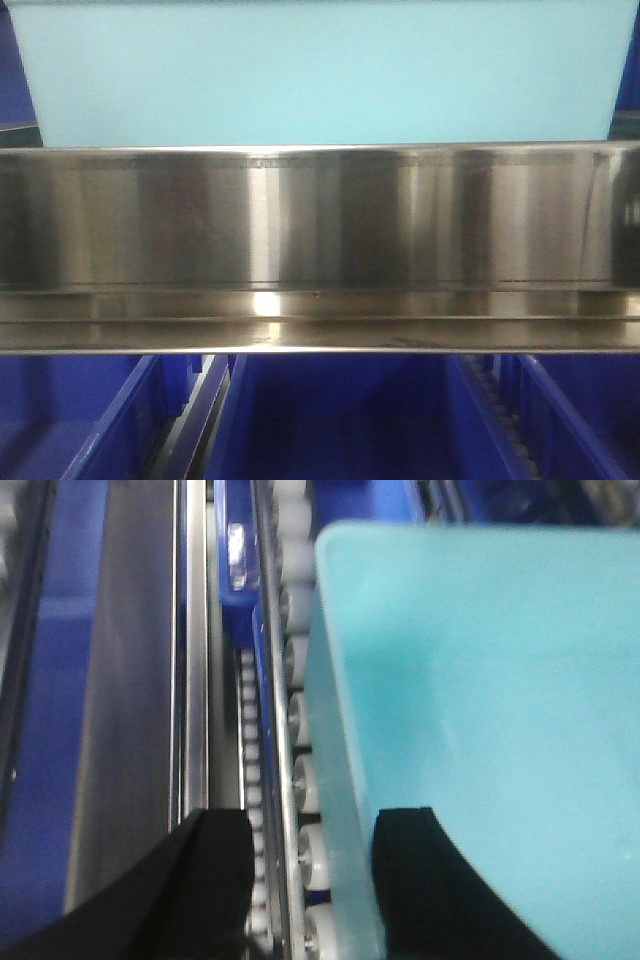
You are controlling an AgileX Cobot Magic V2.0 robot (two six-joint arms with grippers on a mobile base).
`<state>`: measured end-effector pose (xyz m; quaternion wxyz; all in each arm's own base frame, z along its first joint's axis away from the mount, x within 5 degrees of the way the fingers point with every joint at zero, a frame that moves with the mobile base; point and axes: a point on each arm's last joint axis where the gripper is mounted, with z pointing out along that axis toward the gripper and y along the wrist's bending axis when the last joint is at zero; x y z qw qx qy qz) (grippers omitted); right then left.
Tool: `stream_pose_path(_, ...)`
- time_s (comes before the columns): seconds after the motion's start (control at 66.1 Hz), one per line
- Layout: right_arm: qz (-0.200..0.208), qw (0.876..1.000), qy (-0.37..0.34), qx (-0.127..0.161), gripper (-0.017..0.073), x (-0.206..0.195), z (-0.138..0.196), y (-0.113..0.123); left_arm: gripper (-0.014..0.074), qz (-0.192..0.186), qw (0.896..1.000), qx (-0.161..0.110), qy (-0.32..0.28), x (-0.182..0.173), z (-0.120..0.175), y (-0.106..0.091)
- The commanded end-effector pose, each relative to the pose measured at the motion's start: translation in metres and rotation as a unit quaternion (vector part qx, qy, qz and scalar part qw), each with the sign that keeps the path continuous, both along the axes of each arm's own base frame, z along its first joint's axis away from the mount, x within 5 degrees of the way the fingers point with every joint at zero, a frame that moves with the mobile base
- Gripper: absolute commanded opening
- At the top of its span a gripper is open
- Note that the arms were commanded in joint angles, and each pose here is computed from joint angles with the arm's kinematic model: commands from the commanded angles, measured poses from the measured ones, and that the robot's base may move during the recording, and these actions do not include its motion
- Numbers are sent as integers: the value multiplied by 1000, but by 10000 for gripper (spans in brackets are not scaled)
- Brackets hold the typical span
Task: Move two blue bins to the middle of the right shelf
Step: 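Close left and right grippers on the teal bin walls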
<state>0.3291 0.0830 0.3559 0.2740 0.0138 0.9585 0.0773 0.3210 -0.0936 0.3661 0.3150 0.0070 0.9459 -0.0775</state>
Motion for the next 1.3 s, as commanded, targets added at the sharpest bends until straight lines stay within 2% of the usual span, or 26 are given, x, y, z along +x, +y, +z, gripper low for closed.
stream_pose_path(0.0, -4, 1000, 13, 7, 307, 5, -5, 1, 216, 5, 999, -7, 39, 7, -10, -3)
stream_pose_path(0.166, -4, 1000, 28, 4, 307, 8, -13, 2, 214, 8, 997, -16, 79, 16, -24, -6)
stream_pose_path(0.605, -4, 1000, 29, 0, 302, 9, -13, 2, 214, 8, 996, -20, 81, 16, -24, -7)
stream_pose_path(0.695, -4, 1000, 29, 0, 221, 9, -13, 2, 204, 8, 996, -25, 82, 15, -24, -7)
stream_pose_path(0.741, -4, 1000, 29, 0, 148, 9, -13, 2, 179, 8, 996, -25, 83, 15, -24, -7)
stream_pose_path(0.816, -4, 1000, 29, 0, -15, 9, -13, 2, 92, 5, 996, -24, 87, 14, -24, -9)
stream_pose_path(0.892, -4, 1000, 29, 0, -172, 9, -13, 2, -33, 0, 996, -24, 87, 14, -24, -11)
stream_pose_path(0.937, -4, 999, 32, -1, -165, 8, -14, 1, -109, -11, 996, -21, 87, 13, -24, -13)
stream_pose_path(1.028, -4, 999, 34, -1, -165, 8, -14, 1, -111, -22, 996, -16, 85, 11, -23, -18)
stream_pose_path(1.149, -12, 1000, 21, -2, -165, 2, -5, 0, -111, -27, 996, 13, 81, 8, -16, -22)
stream_pose_path(1.225, -24, 1000, 5, -16, -165, -3, 3, -2, -111, -22, 997, 25, 69, 7, -8, -24)
stream_pose_path(1.285, -26, 999, -8, -23, -165, -7, 9, -4, -111, -19, 998, 24, 56, 6, 1, -26)
